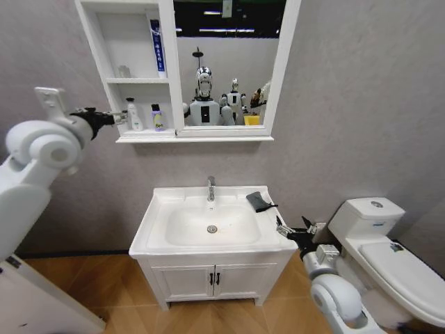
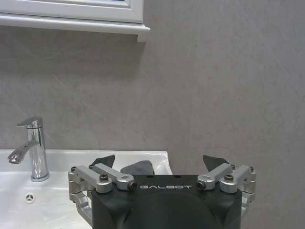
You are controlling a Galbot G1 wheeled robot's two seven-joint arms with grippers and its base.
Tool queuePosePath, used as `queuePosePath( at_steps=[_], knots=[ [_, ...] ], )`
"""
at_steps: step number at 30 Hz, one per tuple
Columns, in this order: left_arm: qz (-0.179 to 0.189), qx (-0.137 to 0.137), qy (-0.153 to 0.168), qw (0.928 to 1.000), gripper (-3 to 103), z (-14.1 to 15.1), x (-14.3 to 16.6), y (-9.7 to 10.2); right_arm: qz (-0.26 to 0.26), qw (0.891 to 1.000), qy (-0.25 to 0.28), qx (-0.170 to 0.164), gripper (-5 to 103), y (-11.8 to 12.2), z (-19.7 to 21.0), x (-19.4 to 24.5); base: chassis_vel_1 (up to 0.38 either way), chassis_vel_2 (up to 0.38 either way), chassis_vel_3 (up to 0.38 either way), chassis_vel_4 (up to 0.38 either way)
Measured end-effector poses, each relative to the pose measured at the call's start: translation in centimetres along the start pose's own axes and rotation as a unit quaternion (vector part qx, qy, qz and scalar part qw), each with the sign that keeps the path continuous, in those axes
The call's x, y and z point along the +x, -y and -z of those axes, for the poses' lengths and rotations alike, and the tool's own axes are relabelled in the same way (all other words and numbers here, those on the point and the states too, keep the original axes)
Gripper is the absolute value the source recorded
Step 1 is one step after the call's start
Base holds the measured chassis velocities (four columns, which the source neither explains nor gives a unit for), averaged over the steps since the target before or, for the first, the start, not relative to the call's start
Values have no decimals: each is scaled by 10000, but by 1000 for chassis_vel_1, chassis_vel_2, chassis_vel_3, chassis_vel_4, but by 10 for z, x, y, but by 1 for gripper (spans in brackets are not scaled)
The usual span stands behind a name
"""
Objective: Move facial cleanser and shampoo from washbasin to cabinet, then wipe washbasin with towel.
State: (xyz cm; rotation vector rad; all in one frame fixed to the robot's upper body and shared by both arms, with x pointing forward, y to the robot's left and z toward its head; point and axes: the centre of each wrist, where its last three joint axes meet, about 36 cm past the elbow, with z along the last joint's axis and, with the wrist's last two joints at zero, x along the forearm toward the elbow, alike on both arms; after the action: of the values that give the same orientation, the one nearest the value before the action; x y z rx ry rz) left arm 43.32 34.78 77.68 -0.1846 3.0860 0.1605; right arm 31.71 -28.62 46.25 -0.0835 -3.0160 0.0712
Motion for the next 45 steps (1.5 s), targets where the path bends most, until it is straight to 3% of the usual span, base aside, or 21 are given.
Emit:
queuePosePath(
  at_steps=[2,3,6,7,10,11,13,22,27,34,45],
  knots=[
    [-25,108,-191,9998,100,-42,19,0,60,10000,37,52,100,0,6,2,0,0,0,0],
    [-25,108,-191,9998,100,-42,19,0,60,10000,37,52,100,0,6,2,0,0,0,0],
    [28,104,-304,9995,100,-112,51,-4,47,9999,76,129,100,5,11,3,0,0,0,0],
    [28,104,-304,9995,100,-112,51,-4,47,9999,76,129,100,5,11,3,0,0,0,0],
    [164,228,-607,9978,100,-189,93,-1,19,9998,111,158,100,10,16,3,0,0,0,0],
    [164,228,-607,9978,100,-189,93,-1,19,9998,111,158,100,10,16,3,0,0,0,0],
    [186,283,-621,9975,100,-223,122,3,16,9998,122,154,100,10,17,3,0,0,0,0],
    [-88,306,-374,9988,100,-258,170,12,-18,9998,135,127,100,9,17,4,0,0,0,0],
    [-20,371,-317,9988,100,-265,199,17,-120,9994,227,242,100,9,18,6,0,0,0,0],
    [298,174,-559,9978,100,-273,221,5,-323,9986,320,273,100,3,20,20,0,0,0,0],
    [361,317,-729,9962,100,-270,242,10,-442,9982,336,212,100,4,21,20,0,0,0,0]
  ],
)
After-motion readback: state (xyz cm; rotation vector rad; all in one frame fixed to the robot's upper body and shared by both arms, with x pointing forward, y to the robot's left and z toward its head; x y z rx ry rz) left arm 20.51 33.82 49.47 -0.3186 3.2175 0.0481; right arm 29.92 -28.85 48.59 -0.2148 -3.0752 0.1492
